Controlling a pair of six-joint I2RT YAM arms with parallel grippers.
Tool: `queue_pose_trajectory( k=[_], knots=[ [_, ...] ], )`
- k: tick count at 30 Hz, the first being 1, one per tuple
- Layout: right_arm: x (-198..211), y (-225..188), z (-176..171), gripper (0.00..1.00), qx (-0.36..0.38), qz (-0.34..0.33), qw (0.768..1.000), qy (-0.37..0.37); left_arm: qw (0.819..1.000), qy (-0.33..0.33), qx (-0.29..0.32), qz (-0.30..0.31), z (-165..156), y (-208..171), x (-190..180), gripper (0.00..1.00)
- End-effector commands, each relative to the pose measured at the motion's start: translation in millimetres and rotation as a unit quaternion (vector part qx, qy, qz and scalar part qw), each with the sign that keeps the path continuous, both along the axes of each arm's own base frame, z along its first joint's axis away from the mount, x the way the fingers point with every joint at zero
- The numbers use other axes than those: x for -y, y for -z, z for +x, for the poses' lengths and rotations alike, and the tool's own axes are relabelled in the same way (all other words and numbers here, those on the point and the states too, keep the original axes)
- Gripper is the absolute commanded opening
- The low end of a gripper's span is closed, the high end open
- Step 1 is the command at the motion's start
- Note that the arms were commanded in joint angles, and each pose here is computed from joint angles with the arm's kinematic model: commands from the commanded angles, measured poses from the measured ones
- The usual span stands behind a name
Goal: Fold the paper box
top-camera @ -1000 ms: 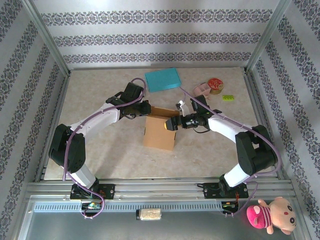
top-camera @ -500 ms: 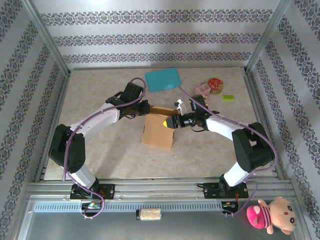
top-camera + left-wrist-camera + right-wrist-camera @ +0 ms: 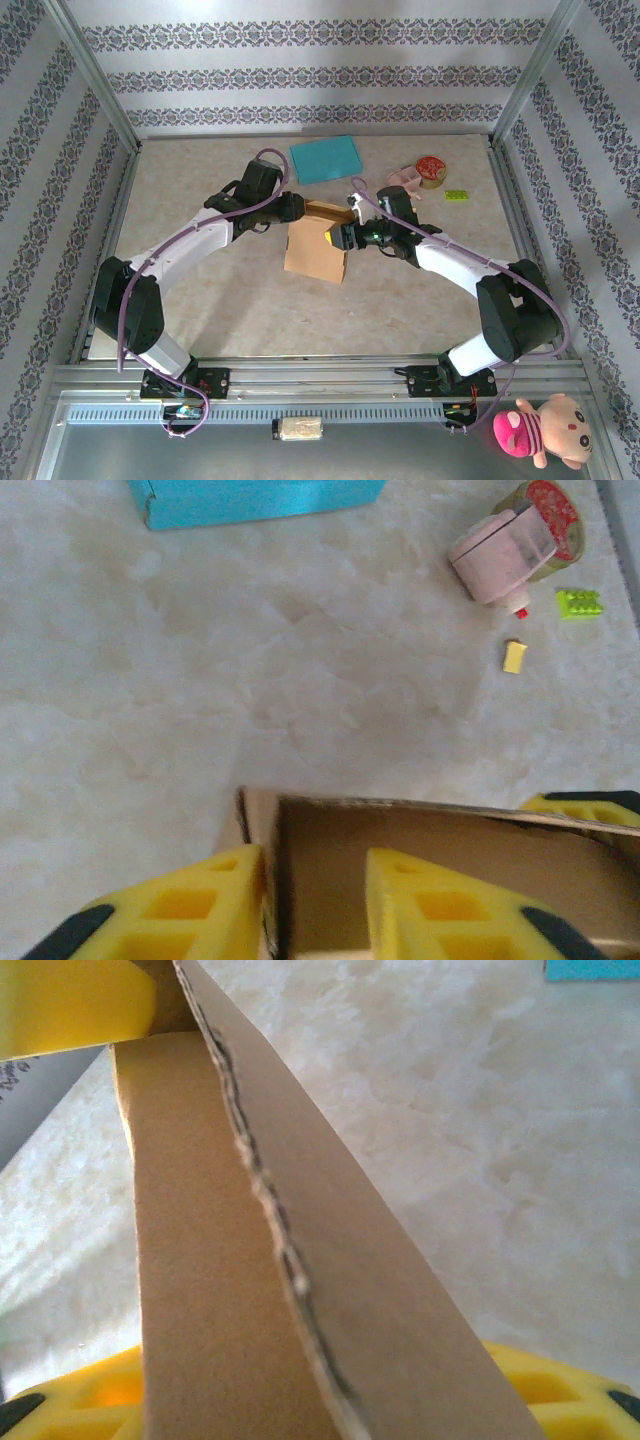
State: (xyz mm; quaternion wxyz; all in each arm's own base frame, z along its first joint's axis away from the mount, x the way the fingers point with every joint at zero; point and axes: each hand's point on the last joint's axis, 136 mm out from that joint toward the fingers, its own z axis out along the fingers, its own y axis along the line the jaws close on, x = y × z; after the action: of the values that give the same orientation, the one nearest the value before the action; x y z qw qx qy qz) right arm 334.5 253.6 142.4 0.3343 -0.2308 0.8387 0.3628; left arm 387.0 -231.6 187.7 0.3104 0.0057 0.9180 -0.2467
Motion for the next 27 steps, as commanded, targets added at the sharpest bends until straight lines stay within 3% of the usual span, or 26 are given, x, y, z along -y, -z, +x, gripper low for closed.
queue_pose_trajectory(
  k=[1,7,14,19,27],
  knots=[
    [-7.6,-43.5,21.4,0.52,0.116,-0.002,0.993,-0.006,0.997,0.039,0.066,-0.023,-11.3,-43.4,13.6,0.44],
    [-12.2,-55.8,26.2,0.52,0.197,-0.034,0.979,-0.043,0.985,0.024,0.168,-0.022,-12.4,-89.2,-1.9,0.67],
    [-20.1,-57.9,25.9,0.54,0.335,-0.095,0.93,-0.116,0.976,-0.064,0.205,0.029,-8.5,-103.0,-42.7,0.75],
    [-23.2,-39.3,29.3,0.54,0.363,-0.123,0.912,-0.142,0.983,-0.125,0.132,0.039,0.3,-85.4,-63.3,0.76],
    [-23.8,-3.1,27.0,0.62,0.337,-0.141,0.92,-0.144,0.981,-0.168,-0.001,-0.095,9.4,-46.8,-73.6,0.71]
  ],
)
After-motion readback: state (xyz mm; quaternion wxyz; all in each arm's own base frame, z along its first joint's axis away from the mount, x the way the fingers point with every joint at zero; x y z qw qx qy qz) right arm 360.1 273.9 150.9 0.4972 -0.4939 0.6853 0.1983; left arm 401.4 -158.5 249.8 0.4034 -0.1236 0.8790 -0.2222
